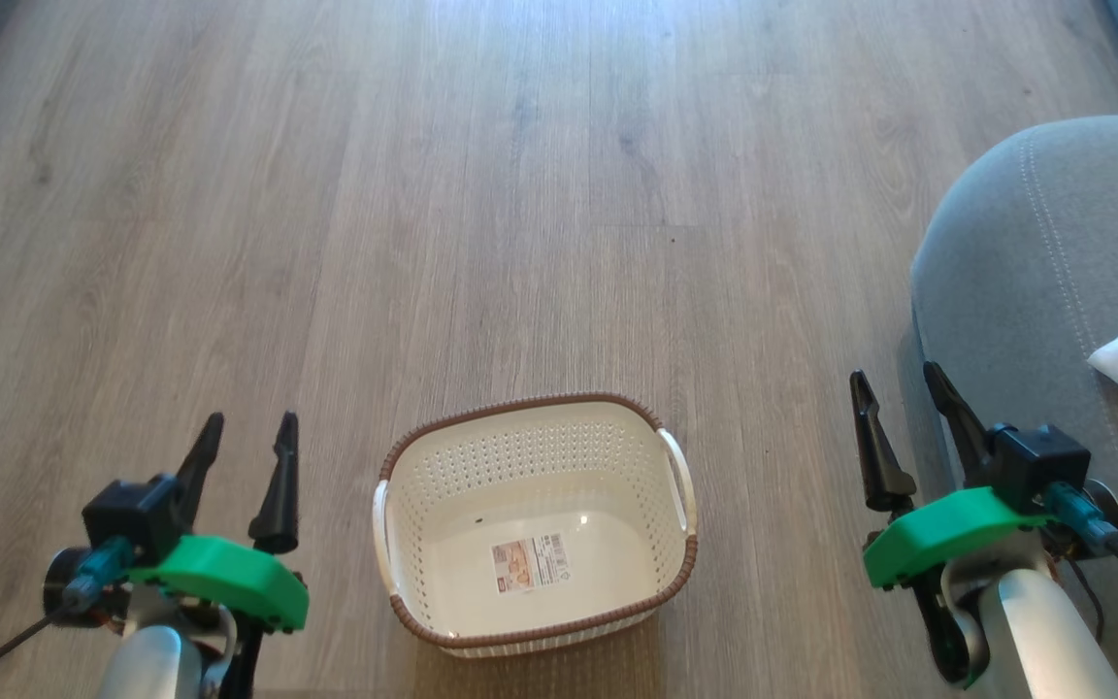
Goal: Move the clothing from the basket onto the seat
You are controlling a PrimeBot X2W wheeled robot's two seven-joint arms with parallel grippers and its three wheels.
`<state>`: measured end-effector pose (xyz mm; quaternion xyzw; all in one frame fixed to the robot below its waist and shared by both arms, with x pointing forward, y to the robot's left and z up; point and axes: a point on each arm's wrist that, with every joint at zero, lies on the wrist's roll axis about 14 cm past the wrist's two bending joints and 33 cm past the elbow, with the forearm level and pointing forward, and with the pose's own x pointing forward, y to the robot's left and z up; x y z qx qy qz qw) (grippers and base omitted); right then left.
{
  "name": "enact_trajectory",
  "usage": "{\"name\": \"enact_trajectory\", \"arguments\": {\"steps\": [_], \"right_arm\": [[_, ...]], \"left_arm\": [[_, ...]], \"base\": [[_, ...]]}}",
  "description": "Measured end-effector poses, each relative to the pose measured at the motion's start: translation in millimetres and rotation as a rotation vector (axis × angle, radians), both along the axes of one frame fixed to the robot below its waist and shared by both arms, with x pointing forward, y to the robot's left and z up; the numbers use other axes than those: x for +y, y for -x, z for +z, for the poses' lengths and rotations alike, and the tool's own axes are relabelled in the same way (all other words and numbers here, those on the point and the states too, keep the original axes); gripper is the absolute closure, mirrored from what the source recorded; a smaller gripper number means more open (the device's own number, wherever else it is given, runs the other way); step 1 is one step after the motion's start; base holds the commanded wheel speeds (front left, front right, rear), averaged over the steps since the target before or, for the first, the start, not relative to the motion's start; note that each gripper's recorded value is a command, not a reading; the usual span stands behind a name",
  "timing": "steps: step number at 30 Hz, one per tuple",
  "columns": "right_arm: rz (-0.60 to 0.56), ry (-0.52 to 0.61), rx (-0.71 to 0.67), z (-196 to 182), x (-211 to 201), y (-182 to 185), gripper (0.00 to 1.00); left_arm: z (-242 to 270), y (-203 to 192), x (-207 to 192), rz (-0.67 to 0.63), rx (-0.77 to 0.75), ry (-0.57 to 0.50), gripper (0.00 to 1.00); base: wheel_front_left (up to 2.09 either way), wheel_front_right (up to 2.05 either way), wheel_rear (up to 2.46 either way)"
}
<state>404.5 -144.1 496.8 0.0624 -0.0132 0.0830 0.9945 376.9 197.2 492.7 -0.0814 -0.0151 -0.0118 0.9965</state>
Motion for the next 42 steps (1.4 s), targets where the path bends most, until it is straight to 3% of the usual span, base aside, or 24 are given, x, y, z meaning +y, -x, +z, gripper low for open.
{"name": "enact_trajectory", "arguments": {"steps": [12,13,20,42], "right_arm": [[-0.005,-0.003,0.012,-4.4,-0.7,-0.1,0.00],[-0.005,-0.003,0.017,-5.8,-0.6,0.0,1.00],[-0.023,-0.015,0.167,-52.1,-6.6,23.5,1.00],[-0.101,-0.246,0.198,-46.5,-21.0,21.1,1.00]], "left_arm": [[-4.4,-2.1,0.4,0.007,0.012,0.004,0.00],[-5.7,-1.9,0.2,0.006,0.016,0.004,1.00],[-52.5,22.7,-0.4,0.019,0.168,0.040,1.00],[-49.9,19.5,1.5,0.063,0.180,0.266,1.00]], "base": [[0.00,0.00,0.00],[0.00,0.00,0.00],[0.00,0.00,0.00],[0.00,0.00,0.00]]}}
